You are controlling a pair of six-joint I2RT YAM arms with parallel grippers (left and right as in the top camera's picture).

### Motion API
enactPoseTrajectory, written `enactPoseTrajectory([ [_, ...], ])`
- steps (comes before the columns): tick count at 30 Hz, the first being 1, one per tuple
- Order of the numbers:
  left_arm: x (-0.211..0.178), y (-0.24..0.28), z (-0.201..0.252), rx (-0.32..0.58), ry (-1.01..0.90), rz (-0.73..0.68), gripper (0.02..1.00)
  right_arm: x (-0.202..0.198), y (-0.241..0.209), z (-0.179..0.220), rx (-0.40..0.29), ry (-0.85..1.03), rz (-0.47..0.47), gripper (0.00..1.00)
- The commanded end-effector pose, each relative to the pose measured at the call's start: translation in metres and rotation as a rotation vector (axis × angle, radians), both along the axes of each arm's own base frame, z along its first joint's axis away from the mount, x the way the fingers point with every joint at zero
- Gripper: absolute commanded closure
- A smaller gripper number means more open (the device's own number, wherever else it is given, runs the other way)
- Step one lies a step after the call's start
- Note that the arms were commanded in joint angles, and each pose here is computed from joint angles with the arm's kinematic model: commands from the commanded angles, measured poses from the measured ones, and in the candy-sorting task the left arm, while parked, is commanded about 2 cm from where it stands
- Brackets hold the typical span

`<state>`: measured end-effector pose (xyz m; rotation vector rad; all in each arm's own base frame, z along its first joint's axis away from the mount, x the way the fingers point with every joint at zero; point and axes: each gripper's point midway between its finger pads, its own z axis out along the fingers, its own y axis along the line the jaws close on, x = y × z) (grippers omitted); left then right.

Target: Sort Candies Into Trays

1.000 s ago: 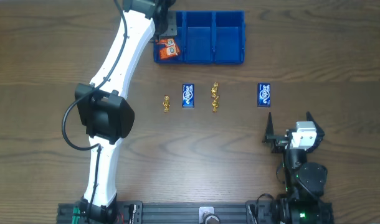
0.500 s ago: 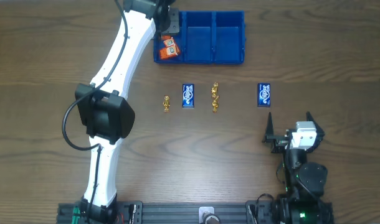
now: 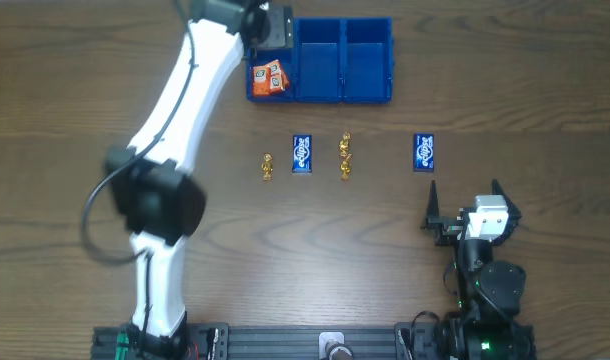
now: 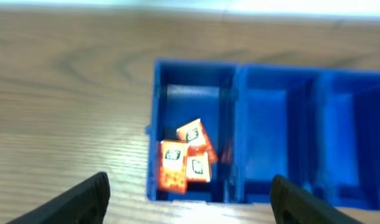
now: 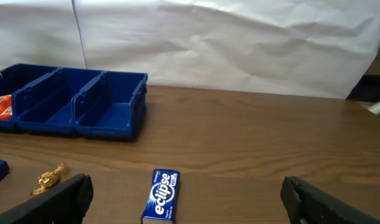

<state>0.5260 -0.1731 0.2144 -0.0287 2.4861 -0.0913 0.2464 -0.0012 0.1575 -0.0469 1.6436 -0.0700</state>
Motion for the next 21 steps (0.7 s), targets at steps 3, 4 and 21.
enactPoseTrajectory([
  [3,-0.088,0.052,0.18,-0.047,-0.472,0.05,0.11,0.0,0.0,0.0,-0.013,0.0,-0.003,0.003],
  [4,-0.103,0.062,0.194,-0.051,-0.536,0.049,0.093,0.0,0.0,0.0,-0.013,0.0,-0.003,0.003],
  [21,-0.27,0.16,0.114,-0.012,-1.073,0.011,0.018,0.0,0.0,0.0,-0.013,0.0,-0.003,0.003],
])
